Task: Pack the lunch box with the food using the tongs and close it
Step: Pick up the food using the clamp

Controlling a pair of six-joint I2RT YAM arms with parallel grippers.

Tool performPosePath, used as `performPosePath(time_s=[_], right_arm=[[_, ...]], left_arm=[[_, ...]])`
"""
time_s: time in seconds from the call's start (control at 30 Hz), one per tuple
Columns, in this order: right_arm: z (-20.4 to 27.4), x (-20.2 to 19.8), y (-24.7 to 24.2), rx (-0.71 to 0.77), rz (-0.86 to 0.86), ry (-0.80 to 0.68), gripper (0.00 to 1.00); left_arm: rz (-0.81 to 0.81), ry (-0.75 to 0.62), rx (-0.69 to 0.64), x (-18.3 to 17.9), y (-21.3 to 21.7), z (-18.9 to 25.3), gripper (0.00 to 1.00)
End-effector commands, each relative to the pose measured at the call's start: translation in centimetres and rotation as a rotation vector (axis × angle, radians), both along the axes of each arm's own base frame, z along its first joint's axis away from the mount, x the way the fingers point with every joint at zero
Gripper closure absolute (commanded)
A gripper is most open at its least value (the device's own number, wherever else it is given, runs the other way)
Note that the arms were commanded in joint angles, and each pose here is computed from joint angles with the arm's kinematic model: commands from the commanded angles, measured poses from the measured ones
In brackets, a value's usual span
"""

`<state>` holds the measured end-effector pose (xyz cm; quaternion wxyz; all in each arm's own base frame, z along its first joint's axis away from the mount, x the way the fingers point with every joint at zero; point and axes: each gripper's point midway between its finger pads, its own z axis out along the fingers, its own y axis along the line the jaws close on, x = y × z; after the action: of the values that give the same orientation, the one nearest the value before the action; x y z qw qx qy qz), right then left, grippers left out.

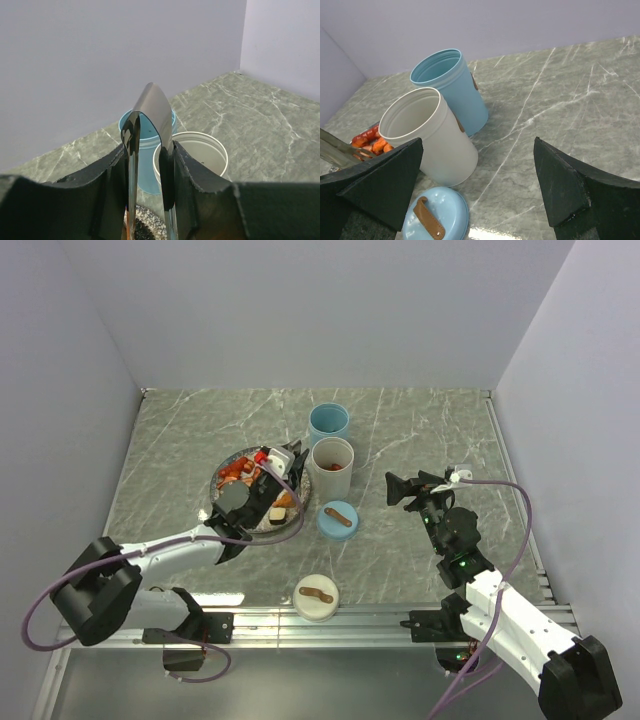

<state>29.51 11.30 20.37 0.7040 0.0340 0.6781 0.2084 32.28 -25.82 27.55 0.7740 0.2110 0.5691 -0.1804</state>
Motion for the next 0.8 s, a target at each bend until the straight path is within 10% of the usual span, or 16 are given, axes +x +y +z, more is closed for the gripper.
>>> performPosePath(time_s=[0.0,0.4,0.53,0.77], right_arm=[[1.6,0.1,-0.2,0.009,-0.005,-0.053,0.02],[1.5,0.2,-0.1,0.008,-0.003,-0.05,0.02],[1.5,0.2,-0.1,0.007,-0.005,-0.051,0.02],[1.5,0.1,-0.2,0.009,-0.005,-0.053,0.02]], left_arm=[[-0.037,-0.048,-0.064,0.1,-0.6,2.3,0.59],[-0.027,-0.015,-0.039,2.0,-0.7,-0.1,0.6],[-0.02,-0.012,-0.027,2.1,-0.5,-0.2,0.87],[0.029,-0.027,-0.028,1.8,0.8,1.8,0.91]])
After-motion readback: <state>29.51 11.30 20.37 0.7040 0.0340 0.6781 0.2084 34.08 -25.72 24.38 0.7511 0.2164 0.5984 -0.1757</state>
